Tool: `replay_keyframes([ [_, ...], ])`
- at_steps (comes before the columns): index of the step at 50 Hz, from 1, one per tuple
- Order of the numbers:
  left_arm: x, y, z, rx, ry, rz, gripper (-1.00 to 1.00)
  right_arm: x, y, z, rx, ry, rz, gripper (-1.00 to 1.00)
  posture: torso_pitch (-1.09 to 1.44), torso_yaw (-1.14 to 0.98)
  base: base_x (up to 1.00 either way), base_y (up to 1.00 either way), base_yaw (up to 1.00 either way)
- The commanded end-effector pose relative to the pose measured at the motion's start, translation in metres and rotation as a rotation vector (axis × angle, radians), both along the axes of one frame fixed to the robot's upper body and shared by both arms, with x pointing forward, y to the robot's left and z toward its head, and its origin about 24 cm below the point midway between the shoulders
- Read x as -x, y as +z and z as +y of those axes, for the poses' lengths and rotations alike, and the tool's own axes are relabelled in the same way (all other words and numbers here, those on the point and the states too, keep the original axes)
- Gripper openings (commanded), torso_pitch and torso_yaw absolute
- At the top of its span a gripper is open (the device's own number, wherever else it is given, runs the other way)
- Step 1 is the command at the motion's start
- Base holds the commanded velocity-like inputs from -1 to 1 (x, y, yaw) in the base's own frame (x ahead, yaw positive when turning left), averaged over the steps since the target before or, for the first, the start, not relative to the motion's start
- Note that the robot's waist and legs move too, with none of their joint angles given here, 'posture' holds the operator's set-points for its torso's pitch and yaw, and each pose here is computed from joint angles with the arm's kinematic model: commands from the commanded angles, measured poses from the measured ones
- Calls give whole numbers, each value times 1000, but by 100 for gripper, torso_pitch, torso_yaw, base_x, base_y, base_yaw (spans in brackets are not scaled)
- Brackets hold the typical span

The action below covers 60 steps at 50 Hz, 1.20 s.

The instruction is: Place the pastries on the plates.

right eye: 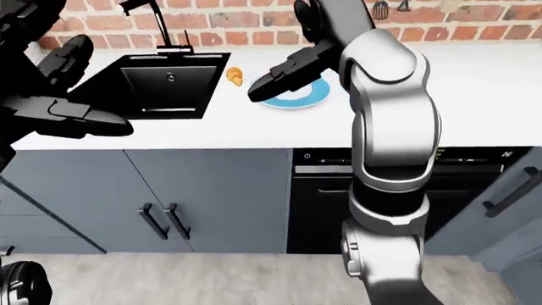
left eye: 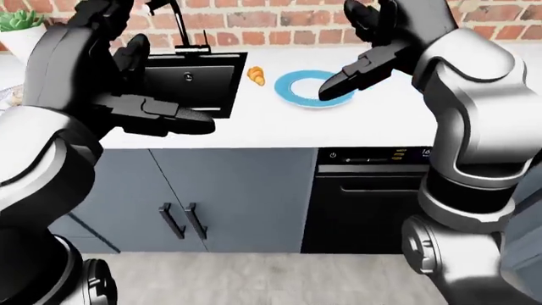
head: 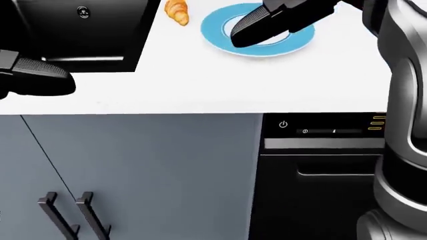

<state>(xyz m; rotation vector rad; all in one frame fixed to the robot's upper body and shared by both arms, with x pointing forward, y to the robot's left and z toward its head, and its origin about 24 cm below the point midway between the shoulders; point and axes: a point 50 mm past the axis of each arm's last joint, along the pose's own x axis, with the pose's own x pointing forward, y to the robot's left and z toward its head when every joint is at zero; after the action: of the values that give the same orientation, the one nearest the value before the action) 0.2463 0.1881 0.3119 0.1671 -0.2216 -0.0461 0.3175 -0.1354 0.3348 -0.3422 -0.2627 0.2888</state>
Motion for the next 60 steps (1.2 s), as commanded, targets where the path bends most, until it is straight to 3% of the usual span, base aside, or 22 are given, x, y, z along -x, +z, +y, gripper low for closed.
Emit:
replay_keyframes([
  [1,4,11,4,11,26,-70,100,5,12,0,16,-15,-65,100,0,0,41,0,0],
  [30,1,16,6,7,35,-77,100,8,14,-3,-3,-18,-67,100,0,0,0,-32,0],
  [39,-3,12,7,8,40,-66,100,2,4,-6,-94,-47,-41,100,0,0,0,-57,0],
  [51,-16,13,12,16,61,-51,100,-1,-3,-3,-147,-59,-27,100,0,0,0,3,0],
  [60,-25,9,15,41,65,-27,100,-8,-17,-4,-232,-84,-1,100,0,0,0,0,98],
])
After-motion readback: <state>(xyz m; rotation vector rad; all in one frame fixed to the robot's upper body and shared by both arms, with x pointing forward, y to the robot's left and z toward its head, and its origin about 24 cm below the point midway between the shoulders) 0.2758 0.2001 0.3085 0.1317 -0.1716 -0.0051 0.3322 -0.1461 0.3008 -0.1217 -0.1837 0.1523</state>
